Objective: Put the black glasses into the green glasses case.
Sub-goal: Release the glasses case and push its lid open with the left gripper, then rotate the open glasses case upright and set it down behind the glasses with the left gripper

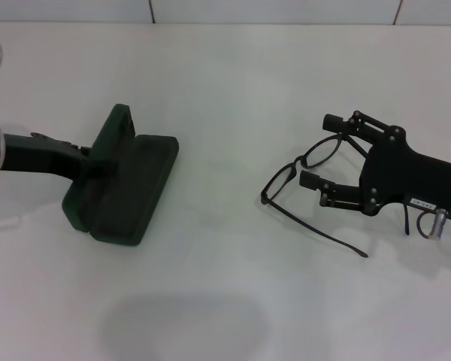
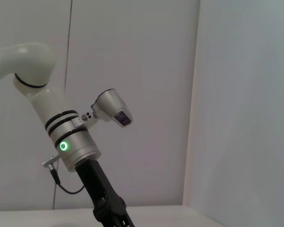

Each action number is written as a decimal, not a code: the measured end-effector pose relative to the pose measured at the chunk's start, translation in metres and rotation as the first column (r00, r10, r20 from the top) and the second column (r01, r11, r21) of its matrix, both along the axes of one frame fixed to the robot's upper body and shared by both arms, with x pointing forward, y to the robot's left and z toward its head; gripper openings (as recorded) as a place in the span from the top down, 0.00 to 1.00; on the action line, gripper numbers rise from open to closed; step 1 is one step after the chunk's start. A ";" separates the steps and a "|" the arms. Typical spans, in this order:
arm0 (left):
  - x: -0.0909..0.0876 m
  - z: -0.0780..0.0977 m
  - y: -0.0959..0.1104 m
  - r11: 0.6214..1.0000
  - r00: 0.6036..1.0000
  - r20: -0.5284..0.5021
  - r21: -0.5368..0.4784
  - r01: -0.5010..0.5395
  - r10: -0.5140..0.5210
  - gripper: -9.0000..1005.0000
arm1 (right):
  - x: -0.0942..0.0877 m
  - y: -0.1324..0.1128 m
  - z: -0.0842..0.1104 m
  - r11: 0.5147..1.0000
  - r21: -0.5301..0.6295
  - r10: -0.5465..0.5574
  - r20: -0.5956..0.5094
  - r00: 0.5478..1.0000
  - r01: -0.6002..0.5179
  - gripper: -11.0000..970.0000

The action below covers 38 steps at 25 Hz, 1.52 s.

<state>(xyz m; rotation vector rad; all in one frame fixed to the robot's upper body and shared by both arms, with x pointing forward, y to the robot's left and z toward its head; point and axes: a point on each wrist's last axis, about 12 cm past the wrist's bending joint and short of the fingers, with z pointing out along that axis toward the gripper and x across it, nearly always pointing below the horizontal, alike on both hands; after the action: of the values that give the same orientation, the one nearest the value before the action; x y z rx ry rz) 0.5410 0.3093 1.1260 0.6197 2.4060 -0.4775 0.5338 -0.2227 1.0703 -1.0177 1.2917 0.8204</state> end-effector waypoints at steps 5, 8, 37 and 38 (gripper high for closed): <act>0.004 0.002 0.000 1.000 0.999 -0.019 0.004 -0.030 0.030 0.48 | -0.001 0.001 0.002 1.000 0.011 0.003 0.011 1.000 -0.003 0.13; 0.006 0.004 0.003 0.999 0.999 -0.015 0.003 -0.039 0.039 0.52 | -0.002 0.003 0.001 1.000 0.012 0.007 0.011 1.000 -0.008 0.13; 0.085 0.035 -0.122 0.754 0.699 0.306 0.400 0.521 -0.646 0.72 | -0.032 0.012 -0.017 0.996 -0.011 0.093 0.018 0.996 -0.093 0.14; 0.085 0.036 -0.125 0.745 0.689 0.309 0.411 0.526 -0.656 0.72 | -0.032 0.012 -0.017 0.996 -0.010 0.093 0.018 0.995 -0.093 0.14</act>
<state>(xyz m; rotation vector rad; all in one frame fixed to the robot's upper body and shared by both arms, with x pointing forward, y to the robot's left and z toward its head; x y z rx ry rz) 0.6262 0.1844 1.1617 1.5087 1.8007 -0.1948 0.5016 -0.2105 1.0534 -1.0971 1.2407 0.8744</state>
